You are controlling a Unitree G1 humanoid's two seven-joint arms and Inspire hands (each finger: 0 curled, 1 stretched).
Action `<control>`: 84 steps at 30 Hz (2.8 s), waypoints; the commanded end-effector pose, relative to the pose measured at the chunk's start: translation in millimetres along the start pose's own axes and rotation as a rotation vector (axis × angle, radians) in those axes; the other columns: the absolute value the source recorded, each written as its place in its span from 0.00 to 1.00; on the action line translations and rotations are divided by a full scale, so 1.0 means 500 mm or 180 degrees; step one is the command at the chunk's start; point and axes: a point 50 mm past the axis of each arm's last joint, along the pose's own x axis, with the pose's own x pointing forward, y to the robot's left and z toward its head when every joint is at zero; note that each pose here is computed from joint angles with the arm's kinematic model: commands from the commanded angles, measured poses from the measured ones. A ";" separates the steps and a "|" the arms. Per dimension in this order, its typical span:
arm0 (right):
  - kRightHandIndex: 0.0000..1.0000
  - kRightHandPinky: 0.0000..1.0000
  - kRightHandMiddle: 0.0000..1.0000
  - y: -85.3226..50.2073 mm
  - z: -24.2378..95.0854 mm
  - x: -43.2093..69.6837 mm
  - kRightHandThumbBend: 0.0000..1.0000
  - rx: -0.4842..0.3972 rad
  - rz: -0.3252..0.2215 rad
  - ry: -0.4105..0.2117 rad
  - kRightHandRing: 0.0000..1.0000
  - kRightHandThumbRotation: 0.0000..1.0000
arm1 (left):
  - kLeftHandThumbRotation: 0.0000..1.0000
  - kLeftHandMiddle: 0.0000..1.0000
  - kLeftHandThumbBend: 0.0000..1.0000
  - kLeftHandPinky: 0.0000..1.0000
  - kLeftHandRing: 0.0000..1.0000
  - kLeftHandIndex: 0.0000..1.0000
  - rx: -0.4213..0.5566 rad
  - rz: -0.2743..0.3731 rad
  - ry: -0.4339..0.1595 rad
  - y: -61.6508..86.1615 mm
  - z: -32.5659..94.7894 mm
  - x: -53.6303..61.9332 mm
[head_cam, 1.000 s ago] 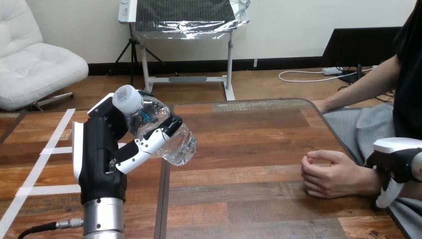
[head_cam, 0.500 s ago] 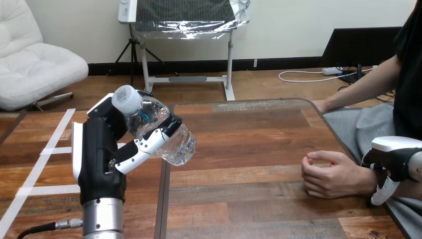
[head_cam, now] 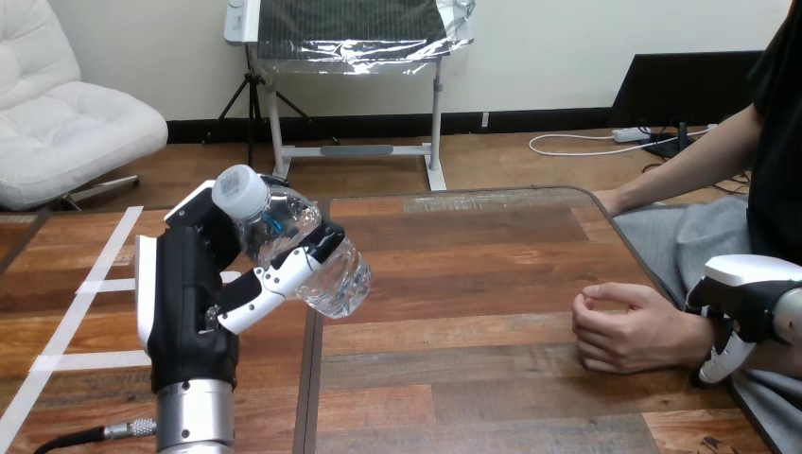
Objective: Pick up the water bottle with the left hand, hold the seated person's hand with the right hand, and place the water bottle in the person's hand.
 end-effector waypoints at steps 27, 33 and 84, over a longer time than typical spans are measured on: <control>0.59 0.33 0.56 -0.006 0.041 0.021 0.63 -0.0135 -0.0240 -0.0186 0.44 0.00 | 0.00 0.46 0.64 0.48 0.45 0.50 -0.0050 0.0019 -0.0267 -0.002 0.030 0.021; 0.60 0.37 0.58 -0.003 0.040 0.024 0.64 -0.0175 -0.0229 -0.0139 0.48 0.00 | 0.00 0.46 0.64 0.48 0.45 0.50 -0.0043 0.0018 -0.0266 -0.001 0.030 0.022; 0.46 0.16 0.42 -0.014 0.024 0.025 0.64 0.0102 -0.0647 -0.0066 0.30 0.00 | 0.00 0.45 0.65 0.48 0.45 0.50 -0.0038 -0.0010 -0.0278 0.001 0.035 0.030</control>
